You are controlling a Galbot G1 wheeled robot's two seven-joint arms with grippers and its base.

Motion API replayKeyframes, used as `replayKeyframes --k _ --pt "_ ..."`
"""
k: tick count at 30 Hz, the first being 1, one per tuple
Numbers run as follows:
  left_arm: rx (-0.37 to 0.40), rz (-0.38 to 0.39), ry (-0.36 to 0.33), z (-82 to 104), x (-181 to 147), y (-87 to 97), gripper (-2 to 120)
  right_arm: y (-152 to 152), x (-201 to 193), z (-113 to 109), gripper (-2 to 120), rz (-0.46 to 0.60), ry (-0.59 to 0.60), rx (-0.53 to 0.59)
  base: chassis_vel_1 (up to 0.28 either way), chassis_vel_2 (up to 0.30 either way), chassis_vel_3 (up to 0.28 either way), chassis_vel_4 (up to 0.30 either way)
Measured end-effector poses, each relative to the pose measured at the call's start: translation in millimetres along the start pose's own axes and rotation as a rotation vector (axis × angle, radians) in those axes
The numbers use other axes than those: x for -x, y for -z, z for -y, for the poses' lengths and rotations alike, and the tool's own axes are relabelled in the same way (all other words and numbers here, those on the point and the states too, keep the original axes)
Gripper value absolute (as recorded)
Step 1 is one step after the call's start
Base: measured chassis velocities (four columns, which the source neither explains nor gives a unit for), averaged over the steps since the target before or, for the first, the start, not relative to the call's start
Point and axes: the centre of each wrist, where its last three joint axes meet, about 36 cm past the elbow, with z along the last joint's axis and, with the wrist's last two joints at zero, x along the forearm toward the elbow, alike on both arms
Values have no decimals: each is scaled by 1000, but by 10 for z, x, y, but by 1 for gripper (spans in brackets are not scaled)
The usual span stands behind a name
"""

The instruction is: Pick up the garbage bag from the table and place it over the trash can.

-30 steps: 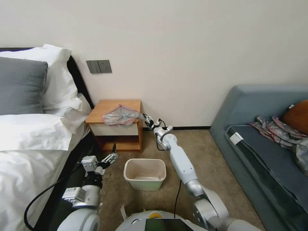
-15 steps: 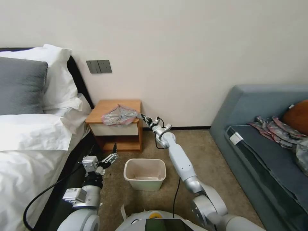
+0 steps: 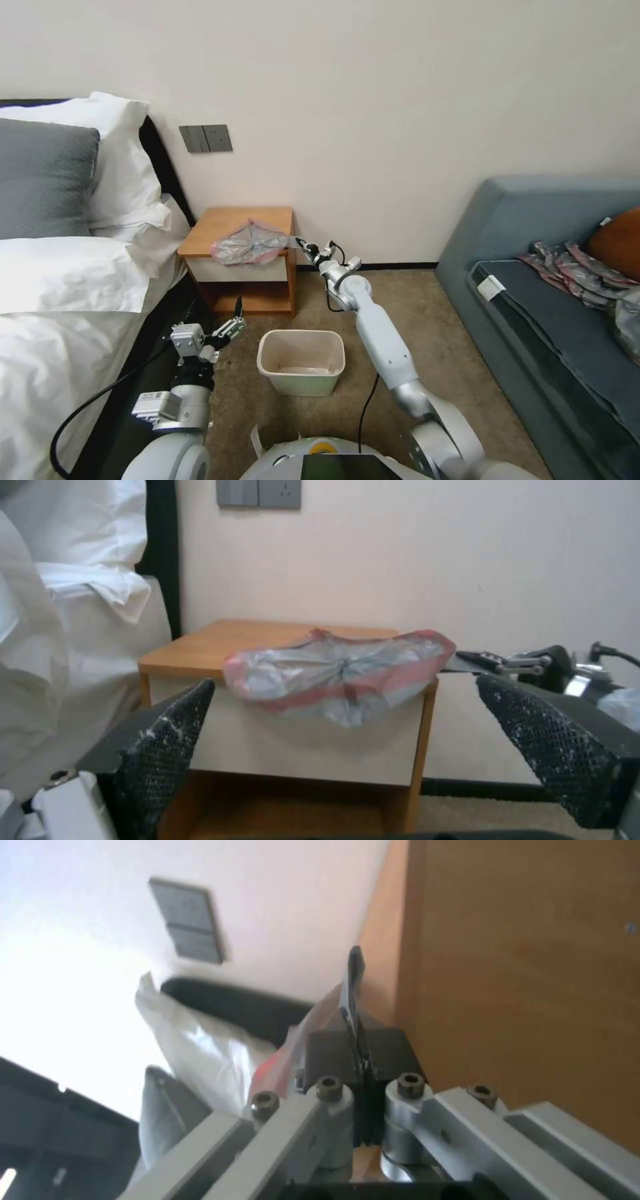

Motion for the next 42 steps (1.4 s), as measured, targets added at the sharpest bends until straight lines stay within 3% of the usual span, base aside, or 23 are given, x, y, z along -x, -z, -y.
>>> replayKeyframes --k 6,15,18,24,42 --pt "10 8 -16 -5 -5 22 100 -303 -471 -310 0 -10 -48 -24 0 0 0 0" --pt "15 7 -34 -19 -15 30 100 -560 -966 -551 0 -36 -75 -14 0 0 0 0" --pt "17 8 -42 -26 -15 32 100 -652 -1297 -673 0 -61 -94 -34 0 0 0 0" --pt "12 19 -43 -8 -12 32 100 -747 -1729 -671 0 -111 -178 -66 0 0 0 0" --pt "8 37 -33 21 0 36 100 -871 -2313 -684 0 -190 -290 -130 0 0 0 0"
